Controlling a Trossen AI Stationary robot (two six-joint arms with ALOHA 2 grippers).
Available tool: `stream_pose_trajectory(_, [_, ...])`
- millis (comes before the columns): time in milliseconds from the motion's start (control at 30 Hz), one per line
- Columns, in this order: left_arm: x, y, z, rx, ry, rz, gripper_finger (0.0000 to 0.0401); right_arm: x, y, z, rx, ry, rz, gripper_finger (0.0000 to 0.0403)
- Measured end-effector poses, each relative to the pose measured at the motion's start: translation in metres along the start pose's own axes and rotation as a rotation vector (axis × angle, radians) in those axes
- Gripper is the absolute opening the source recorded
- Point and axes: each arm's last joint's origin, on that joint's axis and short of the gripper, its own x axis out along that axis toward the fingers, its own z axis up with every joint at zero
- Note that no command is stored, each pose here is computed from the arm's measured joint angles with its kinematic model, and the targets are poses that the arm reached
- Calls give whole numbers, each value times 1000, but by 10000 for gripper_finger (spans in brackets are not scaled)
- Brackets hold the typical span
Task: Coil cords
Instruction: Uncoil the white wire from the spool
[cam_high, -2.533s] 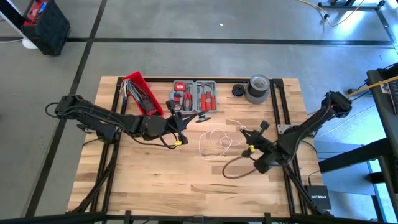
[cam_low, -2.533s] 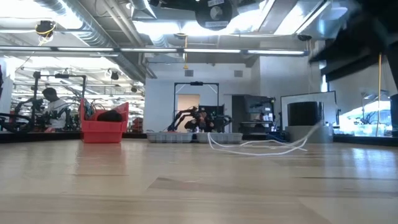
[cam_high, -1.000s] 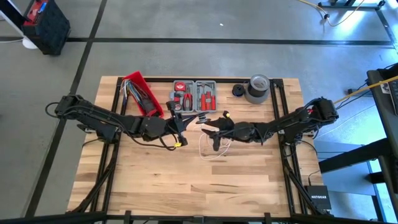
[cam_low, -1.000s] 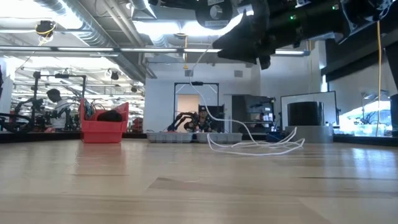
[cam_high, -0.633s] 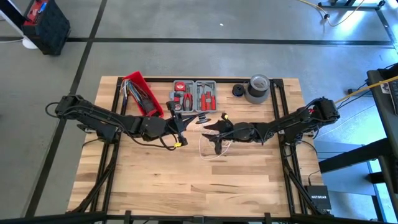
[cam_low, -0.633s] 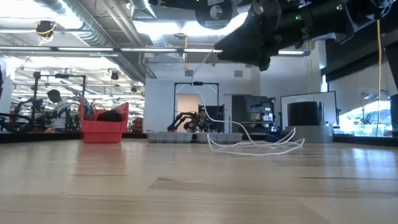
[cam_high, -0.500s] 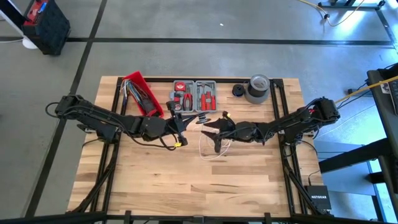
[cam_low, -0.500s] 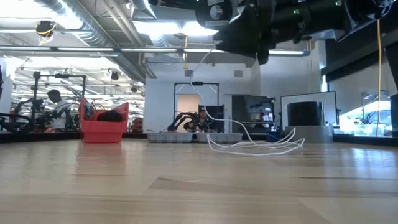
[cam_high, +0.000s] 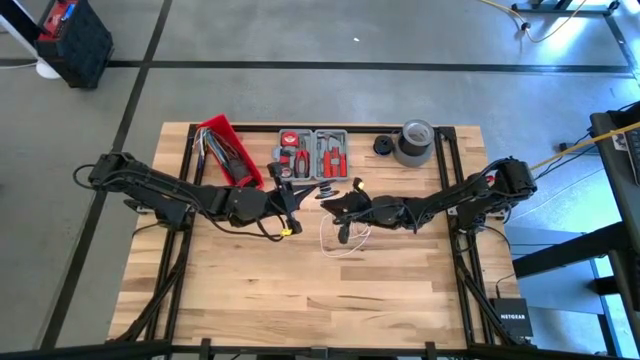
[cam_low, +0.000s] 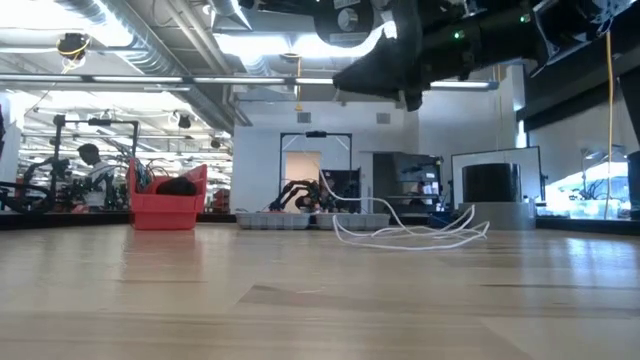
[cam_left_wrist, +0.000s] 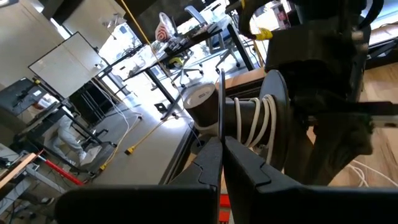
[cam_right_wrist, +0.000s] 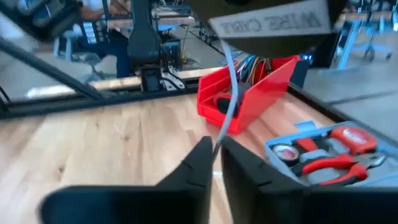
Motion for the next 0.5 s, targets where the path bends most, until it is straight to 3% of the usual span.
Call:
stream_pose_trajectory(100, [0, 0, 0, 0, 0, 0, 5, -1, 1, 1, -73, -6, -5, 10])
stream_pose_trajectory(200, [0, 0, 0, 0, 0, 0, 5, -5, 5, 6, -112, -20, 12, 10])
stream_pose_trajectory(500, [0, 1, 1, -21, -6, 4, 5, -16, 30, 16, -225, -147, 232, 4])
